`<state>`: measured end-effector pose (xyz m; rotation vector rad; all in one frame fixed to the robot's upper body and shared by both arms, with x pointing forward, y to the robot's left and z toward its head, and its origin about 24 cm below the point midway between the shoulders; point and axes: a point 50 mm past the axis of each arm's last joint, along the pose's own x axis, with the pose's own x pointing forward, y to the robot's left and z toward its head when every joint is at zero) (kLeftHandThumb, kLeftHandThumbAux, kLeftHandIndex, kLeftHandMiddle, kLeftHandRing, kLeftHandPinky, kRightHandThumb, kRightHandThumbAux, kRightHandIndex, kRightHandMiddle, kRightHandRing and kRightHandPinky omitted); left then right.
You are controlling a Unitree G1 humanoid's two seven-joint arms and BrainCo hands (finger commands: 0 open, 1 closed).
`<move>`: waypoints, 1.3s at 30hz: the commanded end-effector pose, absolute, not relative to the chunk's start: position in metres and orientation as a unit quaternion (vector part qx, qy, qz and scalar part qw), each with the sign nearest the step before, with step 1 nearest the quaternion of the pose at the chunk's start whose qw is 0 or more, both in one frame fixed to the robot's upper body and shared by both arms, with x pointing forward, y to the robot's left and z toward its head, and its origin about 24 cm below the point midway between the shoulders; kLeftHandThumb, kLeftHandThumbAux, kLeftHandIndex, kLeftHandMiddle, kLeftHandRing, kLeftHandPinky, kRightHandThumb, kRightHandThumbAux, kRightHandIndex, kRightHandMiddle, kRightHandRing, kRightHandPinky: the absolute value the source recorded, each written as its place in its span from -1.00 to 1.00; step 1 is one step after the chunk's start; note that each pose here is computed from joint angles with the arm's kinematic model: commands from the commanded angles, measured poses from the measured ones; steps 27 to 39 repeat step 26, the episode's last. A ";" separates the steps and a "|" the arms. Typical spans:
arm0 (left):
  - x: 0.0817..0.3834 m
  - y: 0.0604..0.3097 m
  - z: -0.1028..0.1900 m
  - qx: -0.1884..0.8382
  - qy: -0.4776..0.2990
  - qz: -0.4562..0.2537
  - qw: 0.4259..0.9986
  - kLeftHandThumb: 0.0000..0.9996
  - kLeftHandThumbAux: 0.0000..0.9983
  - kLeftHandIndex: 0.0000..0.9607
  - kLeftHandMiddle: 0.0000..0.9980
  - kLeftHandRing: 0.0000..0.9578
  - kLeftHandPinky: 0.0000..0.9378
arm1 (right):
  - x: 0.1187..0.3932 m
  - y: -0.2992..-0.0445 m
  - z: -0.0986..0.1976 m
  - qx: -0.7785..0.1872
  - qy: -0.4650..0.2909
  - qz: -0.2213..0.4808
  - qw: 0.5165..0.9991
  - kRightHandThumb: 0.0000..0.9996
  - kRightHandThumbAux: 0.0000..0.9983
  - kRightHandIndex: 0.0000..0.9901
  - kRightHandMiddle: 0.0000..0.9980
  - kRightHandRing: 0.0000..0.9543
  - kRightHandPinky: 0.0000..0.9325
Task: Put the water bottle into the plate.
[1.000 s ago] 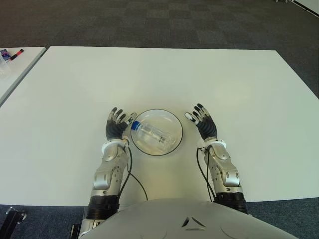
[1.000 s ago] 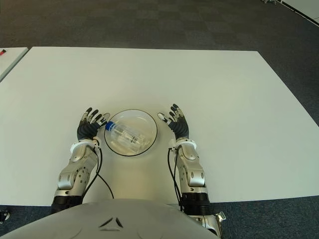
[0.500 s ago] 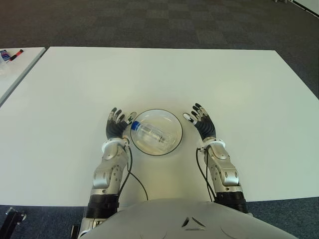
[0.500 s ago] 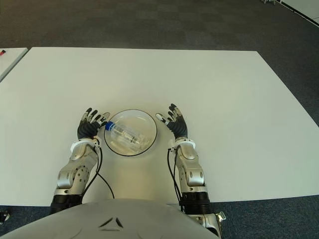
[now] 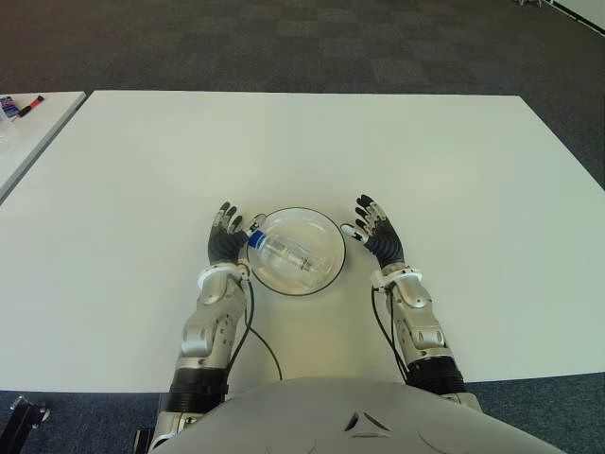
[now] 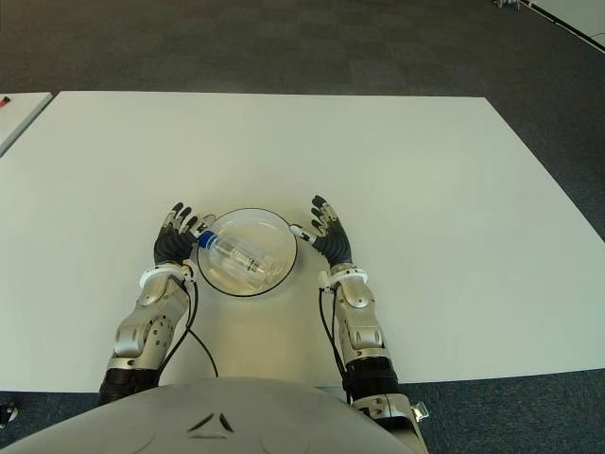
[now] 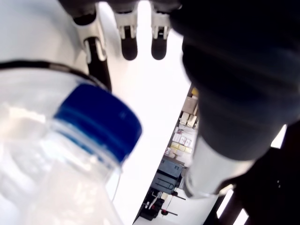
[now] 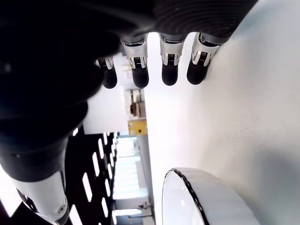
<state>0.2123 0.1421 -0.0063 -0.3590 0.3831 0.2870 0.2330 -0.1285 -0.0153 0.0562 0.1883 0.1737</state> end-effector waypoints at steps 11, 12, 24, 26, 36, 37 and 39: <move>0.202 0.123 -0.022 -0.184 0.199 0.111 0.956 -1.00 0.82 -0.94 -0.87 -0.88 -0.76 | 0.226 -0.124 -0.038 0.029 0.133 0.120 0.983 -1.00 0.56 -1.00 -1.00 -1.00 -1.00; 0.201 0.123 -0.022 -0.184 0.197 0.109 0.957 -1.00 0.82 -0.94 -0.87 -0.87 -0.76 | 0.227 -0.124 -0.039 0.029 0.133 0.119 0.983 -1.00 0.56 -1.00 -1.00 -1.00 -1.00; 0.198 0.118 -0.025 -0.183 0.184 0.108 0.960 -1.00 0.83 -0.92 -0.84 -0.85 -0.74 | 0.232 -0.124 -0.041 0.031 0.130 0.120 0.984 -1.00 0.52 -1.00 -1.00 -1.00 -1.00; 0.198 0.118 -0.025 -0.182 0.182 0.108 0.960 -1.00 0.82 -0.92 -0.84 -0.84 -0.74 | 0.233 -0.124 -0.042 0.032 0.129 0.120 0.984 -1.00 0.51 -1.00 -1.00 -1.00 -1.00; 0.198 0.118 -0.025 -0.182 0.182 0.108 0.960 -1.00 0.82 -0.92 -0.84 -0.84 -0.74 | 0.233 -0.124 -0.042 0.032 0.129 0.120 0.984 -1.00 0.51 -1.00 -1.00 -1.00 -1.00; 0.198 0.118 -0.025 -0.182 0.182 0.108 0.960 -1.00 0.82 -0.92 -0.84 -0.84 -0.74 | 0.233 -0.124 -0.042 0.032 0.129 0.120 0.984 -1.00 0.51 -1.00 -1.00 -1.00 -1.00; 0.198 0.118 -0.025 -0.182 0.182 0.108 0.960 -1.00 0.82 -0.92 -0.84 -0.84 -0.74 | 0.233 -0.124 -0.042 0.032 0.129 0.120 0.984 -1.00 0.51 -1.00 -1.00 -1.00 -1.00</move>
